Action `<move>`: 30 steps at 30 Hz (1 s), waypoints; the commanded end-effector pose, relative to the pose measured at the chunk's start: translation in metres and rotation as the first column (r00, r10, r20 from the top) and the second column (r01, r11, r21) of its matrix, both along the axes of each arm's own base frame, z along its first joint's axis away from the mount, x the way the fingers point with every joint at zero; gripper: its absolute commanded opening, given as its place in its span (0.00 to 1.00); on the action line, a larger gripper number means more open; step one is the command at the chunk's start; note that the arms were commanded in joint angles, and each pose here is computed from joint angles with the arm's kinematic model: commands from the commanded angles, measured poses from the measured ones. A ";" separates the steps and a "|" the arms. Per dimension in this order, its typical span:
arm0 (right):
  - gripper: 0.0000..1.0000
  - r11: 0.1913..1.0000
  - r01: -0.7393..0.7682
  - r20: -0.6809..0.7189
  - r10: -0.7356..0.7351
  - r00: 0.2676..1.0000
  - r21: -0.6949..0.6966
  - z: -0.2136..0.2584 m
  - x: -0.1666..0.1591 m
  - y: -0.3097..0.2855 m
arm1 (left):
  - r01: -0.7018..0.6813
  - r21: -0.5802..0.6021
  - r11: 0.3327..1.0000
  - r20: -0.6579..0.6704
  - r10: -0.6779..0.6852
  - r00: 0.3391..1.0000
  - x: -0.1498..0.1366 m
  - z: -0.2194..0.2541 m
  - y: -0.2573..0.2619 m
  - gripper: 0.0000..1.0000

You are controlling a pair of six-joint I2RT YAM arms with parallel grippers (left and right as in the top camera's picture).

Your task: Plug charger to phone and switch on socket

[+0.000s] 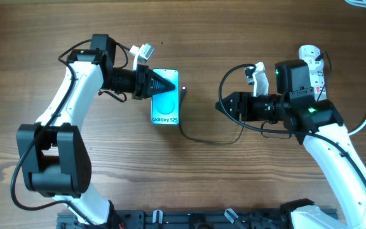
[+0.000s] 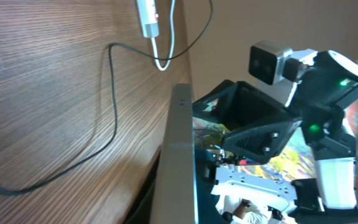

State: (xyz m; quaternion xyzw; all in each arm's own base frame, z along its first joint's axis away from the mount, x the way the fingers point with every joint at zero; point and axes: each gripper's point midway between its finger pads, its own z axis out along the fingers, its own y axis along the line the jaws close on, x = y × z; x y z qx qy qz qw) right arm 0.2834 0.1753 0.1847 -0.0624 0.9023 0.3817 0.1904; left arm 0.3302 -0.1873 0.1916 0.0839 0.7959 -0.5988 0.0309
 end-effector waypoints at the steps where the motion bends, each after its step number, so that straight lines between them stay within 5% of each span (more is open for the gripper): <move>1: 0.65 0.999 -0.030 0.038 0.029 0.999 0.030 0.013 0.001 0.004 | 0.010 -0.109 0.994 0.022 -0.008 1.000 -0.002 0.028 -0.005 0.04; 7: 0.65 0.998 -0.040 0.037 0.039 0.999 0.046 0.016 0.000 0.007 | 0.015 -0.199 0.980 0.012 -0.013 1.000 -0.004 0.043 -0.007 0.04; 30: 0.65 0.988 -0.069 0.051 0.062 0.997 0.139 0.032 0.001 0.018 | 0.003 -0.222 0.975 -0.038 -0.012 0.999 -0.004 0.048 -0.008 0.04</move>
